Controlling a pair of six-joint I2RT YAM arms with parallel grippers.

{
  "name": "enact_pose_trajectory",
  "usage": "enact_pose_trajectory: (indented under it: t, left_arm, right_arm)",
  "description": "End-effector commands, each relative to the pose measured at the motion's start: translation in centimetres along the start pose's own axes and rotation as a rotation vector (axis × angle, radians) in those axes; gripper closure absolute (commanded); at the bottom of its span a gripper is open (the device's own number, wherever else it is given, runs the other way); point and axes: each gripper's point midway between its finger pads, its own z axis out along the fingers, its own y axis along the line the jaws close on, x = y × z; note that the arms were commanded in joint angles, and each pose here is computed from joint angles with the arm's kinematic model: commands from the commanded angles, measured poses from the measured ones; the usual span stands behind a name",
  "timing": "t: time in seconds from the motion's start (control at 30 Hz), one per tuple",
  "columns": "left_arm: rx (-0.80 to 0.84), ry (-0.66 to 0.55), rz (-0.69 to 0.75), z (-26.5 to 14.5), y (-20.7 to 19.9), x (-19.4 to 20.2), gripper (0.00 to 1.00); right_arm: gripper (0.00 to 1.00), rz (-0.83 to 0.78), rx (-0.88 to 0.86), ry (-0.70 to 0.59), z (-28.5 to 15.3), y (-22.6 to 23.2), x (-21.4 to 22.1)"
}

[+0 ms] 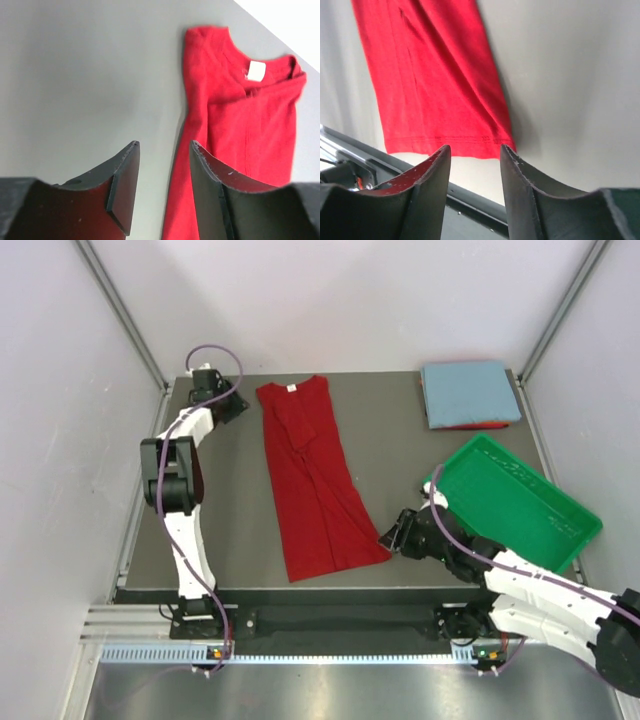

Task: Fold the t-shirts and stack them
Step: Fold the tshirt

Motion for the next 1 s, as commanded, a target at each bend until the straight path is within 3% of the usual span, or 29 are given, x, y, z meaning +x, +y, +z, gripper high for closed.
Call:
enact_pose_trajectory:
  t: [0.0,0.17,0.2,0.23,0.27,0.33,0.4,0.43,0.47,0.6,0.73,0.77,0.97]
  left_arm:
    - [0.040,0.001,0.039,-4.4,-1.9,-0.3,0.51]
    - [0.075,0.146,-0.025,-6.9,-2.1,4.7,0.54]
    - [0.045,0.210,-0.024,-7.7,-1.8,6.8,0.55]
    - [0.036,0.203,-0.018,-9.0,-2.0,6.5,0.55]
    - [0.008,0.249,0.006,-9.7,-1.8,9.2,0.55]
    - [0.003,0.257,0.044,-11.7,-2.7,10.6,0.54]
    - [-0.023,0.278,0.048,-12.5,-1.3,12.8,0.52]
    - [-0.015,0.255,0.061,-12.7,-1.1,12.4,0.52]
    - [-0.013,0.242,0.061,-12.6,-0.9,12.2,0.52]
    - [0.056,0.202,0.031,-11.6,-1.3,9.4,0.51]
    - [0.106,0.189,0.017,-8.0,-2.7,7.8,0.51]
    - [0.130,0.155,0.022,-7.3,-3.7,6.2,0.51]
    - [0.146,0.069,0.011,-0.9,-4.3,3.1,0.51]
  right_arm:
    - [0.55,-0.171,-0.034,-0.035,-1.8,2.5,-3.0]
    - [0.57,-0.328,-0.105,-0.104,-1.4,7.2,-10.4]
    - [0.57,-0.341,-0.125,-0.048,0.2,7.7,-10.4]
    - [0.57,-0.384,-0.167,-0.074,0.3,9.7,-12.6]
    - [0.57,-0.384,-0.151,-0.043,2.3,9.2,-13.4]
    - [0.55,-0.455,-0.206,-0.057,3.2,11.9,-16.1]
    - [0.54,-0.472,-0.159,-0.009,6.6,11.0,-17.0]
    - [0.53,-0.497,-0.184,-0.037,7.1,12.6,-18.8]
    - [0.53,-0.487,-0.180,0.011,9.4,11.7,-18.5]
    - [0.52,-0.468,-0.192,-0.003,14.5,11.8,-21.3]
    - [0.55,-0.385,-0.221,-0.053,20.1,12.2,-25.8]
    - [0.56,-0.353,-0.216,-0.013,22.8,10.8,-25.0]
    - [0.57,-0.304,-0.246,-0.114,28.7,10.8,-29.7]
